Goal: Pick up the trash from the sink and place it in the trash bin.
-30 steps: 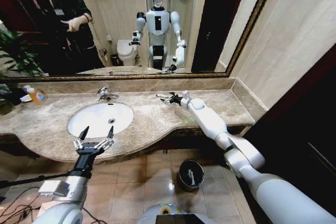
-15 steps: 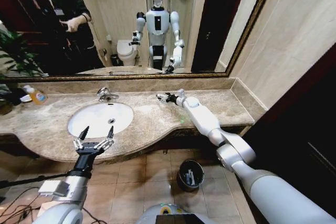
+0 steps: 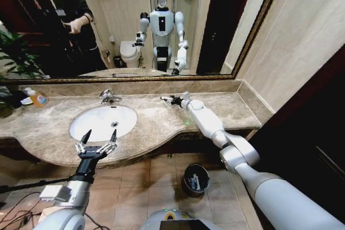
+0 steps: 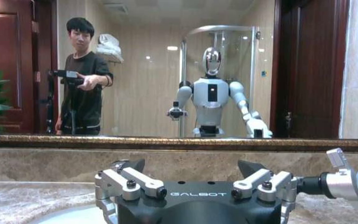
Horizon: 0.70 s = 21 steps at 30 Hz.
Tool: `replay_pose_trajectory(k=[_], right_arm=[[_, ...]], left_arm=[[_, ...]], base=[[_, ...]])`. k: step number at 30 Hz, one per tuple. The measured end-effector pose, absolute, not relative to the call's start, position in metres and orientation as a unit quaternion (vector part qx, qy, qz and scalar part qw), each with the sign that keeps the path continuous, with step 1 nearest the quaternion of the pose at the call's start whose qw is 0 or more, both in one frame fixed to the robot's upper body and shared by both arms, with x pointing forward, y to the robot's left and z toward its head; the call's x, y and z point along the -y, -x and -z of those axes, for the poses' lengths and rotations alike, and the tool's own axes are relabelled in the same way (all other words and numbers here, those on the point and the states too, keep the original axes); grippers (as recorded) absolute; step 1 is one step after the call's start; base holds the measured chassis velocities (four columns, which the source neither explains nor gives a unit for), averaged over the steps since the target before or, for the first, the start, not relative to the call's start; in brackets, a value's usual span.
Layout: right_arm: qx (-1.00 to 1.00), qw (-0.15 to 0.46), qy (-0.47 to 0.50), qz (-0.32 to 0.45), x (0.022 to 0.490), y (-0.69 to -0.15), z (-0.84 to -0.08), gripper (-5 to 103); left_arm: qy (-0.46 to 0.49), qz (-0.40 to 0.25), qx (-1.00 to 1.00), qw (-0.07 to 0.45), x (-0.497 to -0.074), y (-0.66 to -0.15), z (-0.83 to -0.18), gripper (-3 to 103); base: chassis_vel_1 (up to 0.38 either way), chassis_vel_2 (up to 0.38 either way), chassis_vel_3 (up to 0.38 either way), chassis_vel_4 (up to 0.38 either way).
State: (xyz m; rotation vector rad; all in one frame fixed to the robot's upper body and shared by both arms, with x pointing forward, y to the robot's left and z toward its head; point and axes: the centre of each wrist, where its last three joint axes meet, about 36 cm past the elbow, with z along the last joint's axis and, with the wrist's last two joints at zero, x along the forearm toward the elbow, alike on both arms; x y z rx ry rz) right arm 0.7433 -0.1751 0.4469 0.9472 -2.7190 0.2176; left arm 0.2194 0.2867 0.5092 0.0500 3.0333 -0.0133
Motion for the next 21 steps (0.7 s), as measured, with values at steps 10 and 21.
replay_pose_trajectory(k=[10, 21], right_arm=[[0.936, 0.127, -0.321, -0.072, 0.1798, -0.743, -0.4395, 36], [0.935, 0.125, -0.324, -0.073, 0.1766, -0.742, -0.4376, 13]], left_arm=[[-0.016, 0.004, -0.998, 0.054, -0.2867, -0.2194, -0.5092, 100], [-0.016, 0.004, -0.998, 0.054, -0.2867, -0.2194, -0.5093, 100]], base=[[0.0, 0.0, 0.0, 0.0], [0.0, 0.0, 0.0, 0.0]])
